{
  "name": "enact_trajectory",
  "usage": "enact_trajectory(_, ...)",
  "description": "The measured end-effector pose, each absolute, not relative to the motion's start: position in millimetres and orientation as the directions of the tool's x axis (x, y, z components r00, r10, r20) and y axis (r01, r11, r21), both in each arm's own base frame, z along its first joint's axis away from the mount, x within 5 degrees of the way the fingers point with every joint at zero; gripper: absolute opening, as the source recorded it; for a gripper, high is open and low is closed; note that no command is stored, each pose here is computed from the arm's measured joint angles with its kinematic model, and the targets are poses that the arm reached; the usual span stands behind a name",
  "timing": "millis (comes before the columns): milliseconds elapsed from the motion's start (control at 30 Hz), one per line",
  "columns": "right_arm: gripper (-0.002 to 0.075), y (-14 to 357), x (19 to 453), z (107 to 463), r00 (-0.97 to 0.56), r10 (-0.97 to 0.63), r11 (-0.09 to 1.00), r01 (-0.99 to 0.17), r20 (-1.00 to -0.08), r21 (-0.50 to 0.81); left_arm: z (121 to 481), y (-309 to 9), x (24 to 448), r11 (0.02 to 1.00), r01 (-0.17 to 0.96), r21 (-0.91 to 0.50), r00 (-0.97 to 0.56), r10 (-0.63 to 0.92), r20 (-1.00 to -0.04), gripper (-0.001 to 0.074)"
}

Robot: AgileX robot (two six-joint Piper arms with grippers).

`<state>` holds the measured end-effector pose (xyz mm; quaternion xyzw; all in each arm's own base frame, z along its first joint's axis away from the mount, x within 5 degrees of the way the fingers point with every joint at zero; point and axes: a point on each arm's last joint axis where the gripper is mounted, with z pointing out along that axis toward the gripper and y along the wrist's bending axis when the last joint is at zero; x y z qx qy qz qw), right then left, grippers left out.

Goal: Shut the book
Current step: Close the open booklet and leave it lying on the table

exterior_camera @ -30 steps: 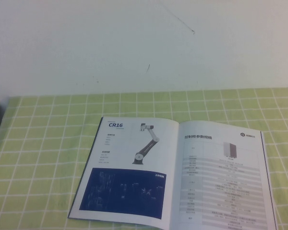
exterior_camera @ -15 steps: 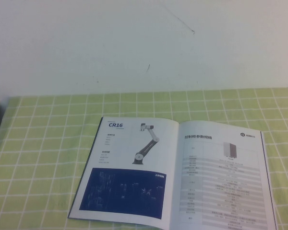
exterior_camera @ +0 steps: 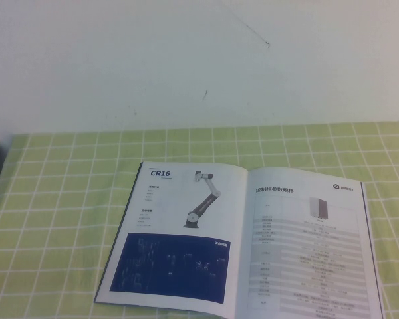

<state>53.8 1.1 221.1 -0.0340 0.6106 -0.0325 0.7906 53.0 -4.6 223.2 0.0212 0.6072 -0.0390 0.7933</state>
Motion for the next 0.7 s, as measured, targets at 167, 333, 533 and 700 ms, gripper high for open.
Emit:
enact_trajectory(167,-0.0003,1.6,47.0,239.2,0.451,-0.024,1.000,-0.007,-0.892,-0.031,253.1,-4.1,38.7,0.995,0.099,-0.008,0.586,-0.065,-0.808,-0.0004)
enact_trajectory(333,-0.0003,-1.2,43.9,244.9,0.513,0.055,0.998,-0.019,-0.857,0.053,264.8,0.5,28.8,0.991,0.109,-0.071,0.710,-0.128,-0.692,-0.0004)
enact_trajectory(533,-0.0003,-0.8,46.4,248.9,0.396,0.044,0.999,-0.011,-0.917,0.043,269.0,2.8,36.5,0.978,0.120,-0.169,0.560,-0.207,-0.802,-0.0004)
enact_trajectory(700,-0.0003,0.3,39.0,287.0,0.229,-0.038,0.999,0.002,-0.973,-0.038,321.1,-0.7,26.5,0.978,0.141,-0.155,0.443,-0.202,-0.874,-0.0004)
